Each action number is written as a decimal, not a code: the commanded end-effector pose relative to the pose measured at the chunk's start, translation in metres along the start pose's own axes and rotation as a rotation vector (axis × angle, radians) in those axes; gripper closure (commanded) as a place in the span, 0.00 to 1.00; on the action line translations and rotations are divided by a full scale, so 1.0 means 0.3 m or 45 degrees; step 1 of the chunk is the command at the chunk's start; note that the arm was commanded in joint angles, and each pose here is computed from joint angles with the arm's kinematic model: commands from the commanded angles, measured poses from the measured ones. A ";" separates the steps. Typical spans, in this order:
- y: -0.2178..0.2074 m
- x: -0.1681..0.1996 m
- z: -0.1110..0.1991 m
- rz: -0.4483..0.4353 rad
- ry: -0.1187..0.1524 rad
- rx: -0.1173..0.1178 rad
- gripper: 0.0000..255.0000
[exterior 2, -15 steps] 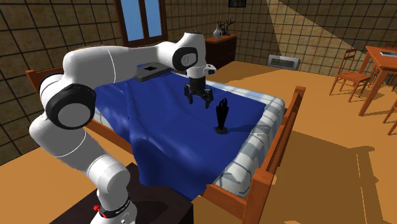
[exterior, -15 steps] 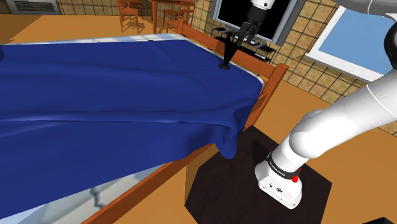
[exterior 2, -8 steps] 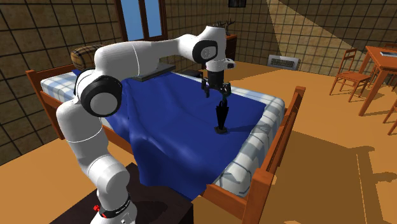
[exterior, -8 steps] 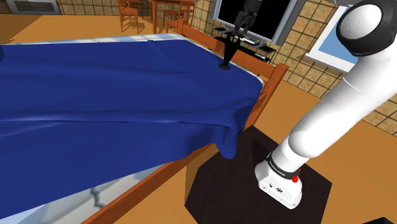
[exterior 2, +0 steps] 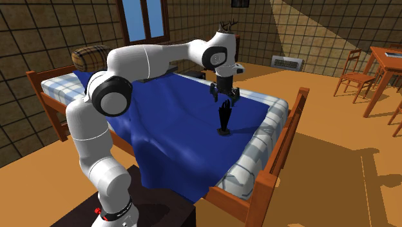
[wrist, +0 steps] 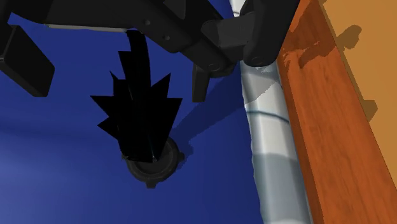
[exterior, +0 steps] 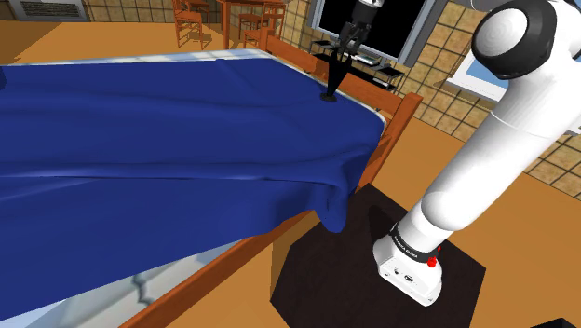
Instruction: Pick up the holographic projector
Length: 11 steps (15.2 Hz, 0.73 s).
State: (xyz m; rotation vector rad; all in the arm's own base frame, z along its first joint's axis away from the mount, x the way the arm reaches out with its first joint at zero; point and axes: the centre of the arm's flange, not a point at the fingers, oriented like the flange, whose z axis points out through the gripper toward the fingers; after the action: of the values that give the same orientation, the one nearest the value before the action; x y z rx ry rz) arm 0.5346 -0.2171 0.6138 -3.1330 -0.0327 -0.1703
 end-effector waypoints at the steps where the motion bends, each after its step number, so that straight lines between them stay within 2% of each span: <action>1: 0.004 -0.004 0.046 0.000 0.001 0.000 0.00; 3: 0.004 -0.004 0.046 0.000 0.001 0.000 0.00; 4: 0.003 -0.004 0.045 0.000 0.001 0.000 1.00; 11: 0.002 -0.003 0.044 0.000 0.001 0.000 1.00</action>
State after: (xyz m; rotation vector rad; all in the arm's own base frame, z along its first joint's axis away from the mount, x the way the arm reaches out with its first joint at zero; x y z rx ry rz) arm 0.5351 -0.2177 0.6005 -3.1331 -0.0329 -0.1712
